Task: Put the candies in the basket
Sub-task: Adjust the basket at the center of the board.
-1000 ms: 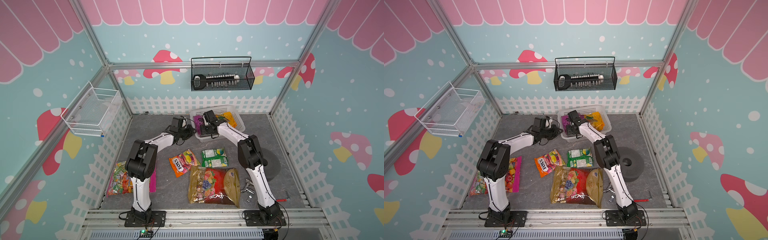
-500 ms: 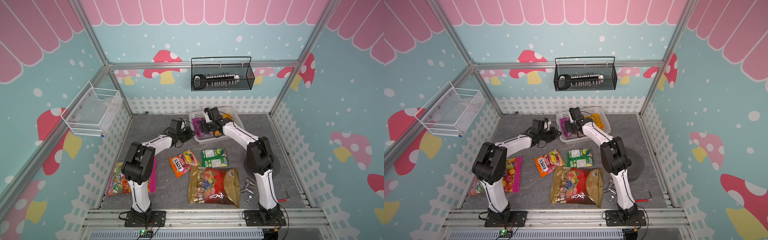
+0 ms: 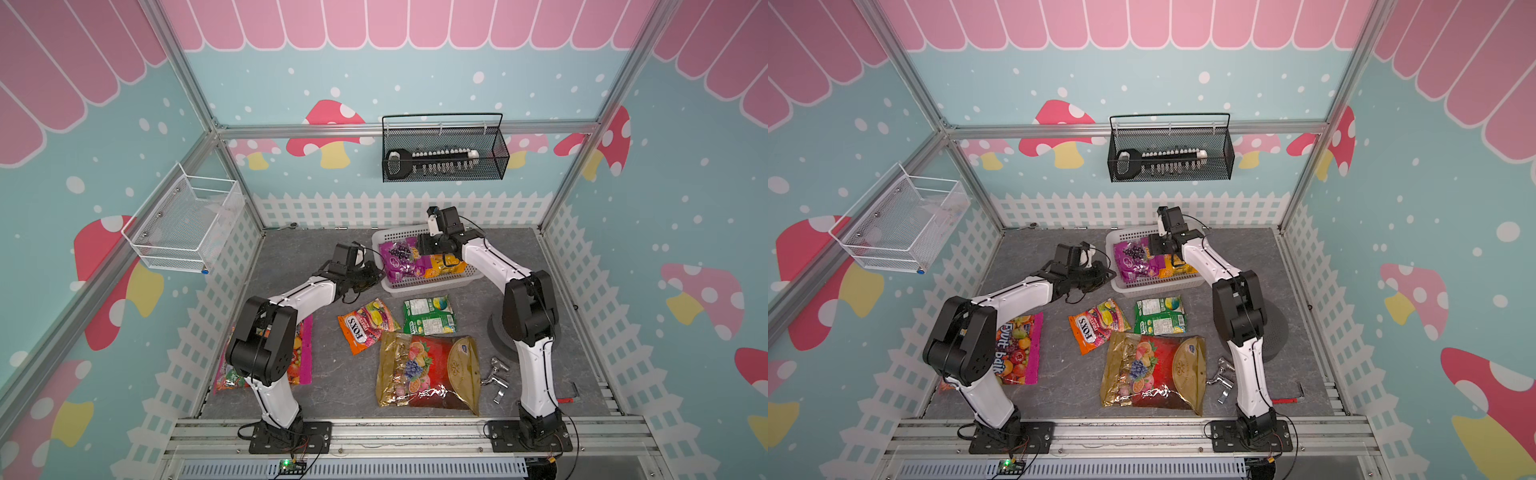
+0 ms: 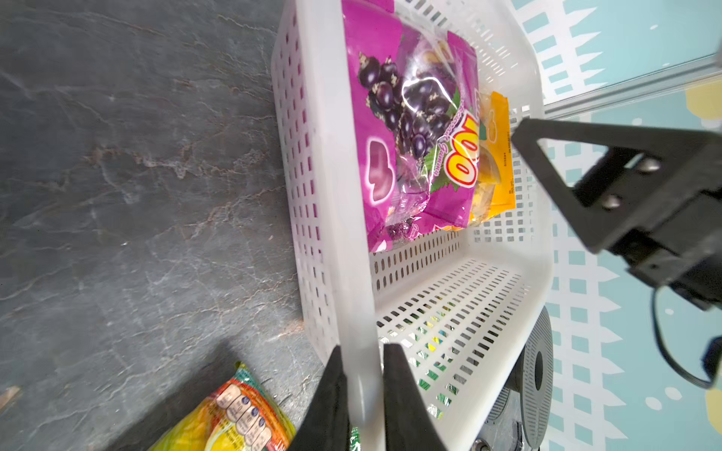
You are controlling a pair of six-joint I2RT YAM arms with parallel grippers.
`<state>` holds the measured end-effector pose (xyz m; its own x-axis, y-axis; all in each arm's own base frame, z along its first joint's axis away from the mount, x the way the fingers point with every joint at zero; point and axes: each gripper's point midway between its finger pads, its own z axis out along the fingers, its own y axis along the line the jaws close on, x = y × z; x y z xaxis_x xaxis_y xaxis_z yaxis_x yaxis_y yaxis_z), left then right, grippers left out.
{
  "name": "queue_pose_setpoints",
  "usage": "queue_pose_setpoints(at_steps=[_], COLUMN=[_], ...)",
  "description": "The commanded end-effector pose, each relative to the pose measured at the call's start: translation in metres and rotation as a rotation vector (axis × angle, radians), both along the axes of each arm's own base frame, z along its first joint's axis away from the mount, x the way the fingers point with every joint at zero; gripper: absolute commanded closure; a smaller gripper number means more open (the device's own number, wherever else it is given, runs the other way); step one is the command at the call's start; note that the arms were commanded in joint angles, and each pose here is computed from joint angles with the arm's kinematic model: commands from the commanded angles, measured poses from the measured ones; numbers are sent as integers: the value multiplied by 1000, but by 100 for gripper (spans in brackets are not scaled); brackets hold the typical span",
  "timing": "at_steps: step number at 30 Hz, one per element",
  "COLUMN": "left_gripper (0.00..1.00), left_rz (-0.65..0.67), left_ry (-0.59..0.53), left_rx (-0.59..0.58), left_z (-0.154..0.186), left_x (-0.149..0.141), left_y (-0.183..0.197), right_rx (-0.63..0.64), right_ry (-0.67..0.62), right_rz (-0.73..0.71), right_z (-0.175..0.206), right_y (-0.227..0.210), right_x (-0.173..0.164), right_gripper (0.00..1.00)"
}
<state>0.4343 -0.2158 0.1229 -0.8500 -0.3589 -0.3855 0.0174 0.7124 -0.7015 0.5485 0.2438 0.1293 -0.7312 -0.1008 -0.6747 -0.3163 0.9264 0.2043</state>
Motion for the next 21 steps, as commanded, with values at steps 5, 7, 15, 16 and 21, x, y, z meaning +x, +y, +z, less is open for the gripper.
queue_pose_setpoints(at_steps=[5, 7, 15, 16, 21], left_gripper=[85, 85, 86, 86, 87], left_rz=[-12, -7, 72, 79, 107], left_ry=[-108, -98, -50, -47, -36], left_rx=[28, 26, 59, 63, 94], left_z=[21, 18, 4, 3, -6], left_x=[3, 3, 0, -1, -3], left_y=[12, 14, 35, 37, 46], right_rx=[70, 45, -8, -2, 55], right_ry=[94, 103, 109, 115, 132], right_rz=[90, 68, 25, 29, 141], right_z=[-29, -34, -40, -42, -40], right_y=[28, 22, 0, 0, 11], right_x=[-12, -11, -7, -7, -12], right_gripper=[49, 59, 83, 84, 75])
